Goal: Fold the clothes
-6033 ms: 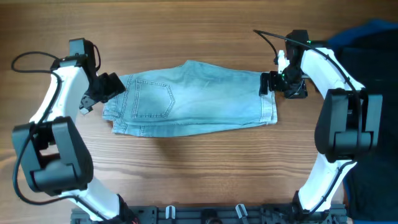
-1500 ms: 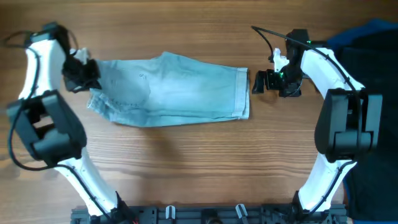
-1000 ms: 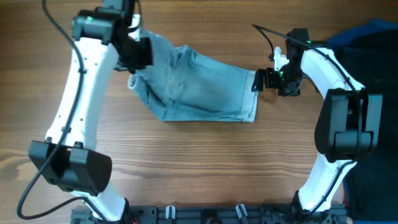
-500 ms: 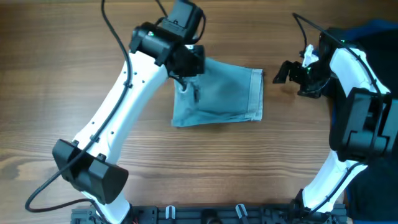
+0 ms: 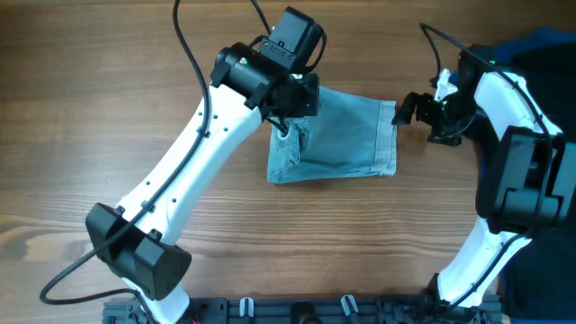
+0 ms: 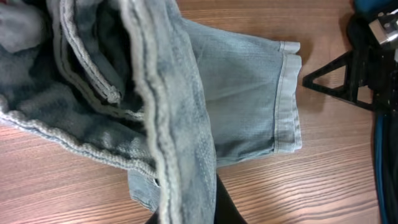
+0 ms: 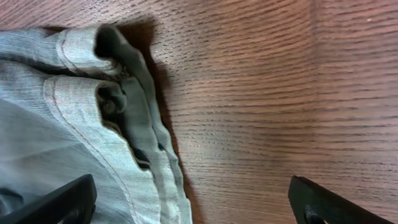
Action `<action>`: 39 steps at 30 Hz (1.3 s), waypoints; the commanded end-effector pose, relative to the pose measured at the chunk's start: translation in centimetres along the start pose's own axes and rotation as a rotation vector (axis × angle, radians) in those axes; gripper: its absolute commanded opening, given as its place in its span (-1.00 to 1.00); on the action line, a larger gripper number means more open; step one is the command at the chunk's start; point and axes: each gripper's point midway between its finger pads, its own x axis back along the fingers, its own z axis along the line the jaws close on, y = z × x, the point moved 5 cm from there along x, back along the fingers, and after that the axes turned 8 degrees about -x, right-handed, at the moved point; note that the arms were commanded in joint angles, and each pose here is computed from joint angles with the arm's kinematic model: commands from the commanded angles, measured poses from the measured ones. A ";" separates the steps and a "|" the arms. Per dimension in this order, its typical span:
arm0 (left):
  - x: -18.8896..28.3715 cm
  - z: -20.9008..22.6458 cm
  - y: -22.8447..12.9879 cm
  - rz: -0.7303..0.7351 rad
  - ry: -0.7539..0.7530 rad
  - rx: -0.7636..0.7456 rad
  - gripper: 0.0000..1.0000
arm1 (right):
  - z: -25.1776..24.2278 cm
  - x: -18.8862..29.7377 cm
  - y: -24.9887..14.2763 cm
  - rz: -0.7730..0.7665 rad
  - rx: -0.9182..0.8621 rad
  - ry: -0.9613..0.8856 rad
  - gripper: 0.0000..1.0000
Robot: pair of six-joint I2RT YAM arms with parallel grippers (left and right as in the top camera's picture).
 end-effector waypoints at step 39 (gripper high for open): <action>3.4 24.3 0.0 0.078 0.449 0.378 -0.92 | 1.4 -1.2 -1.1 0.045 0.068 -0.002 1.00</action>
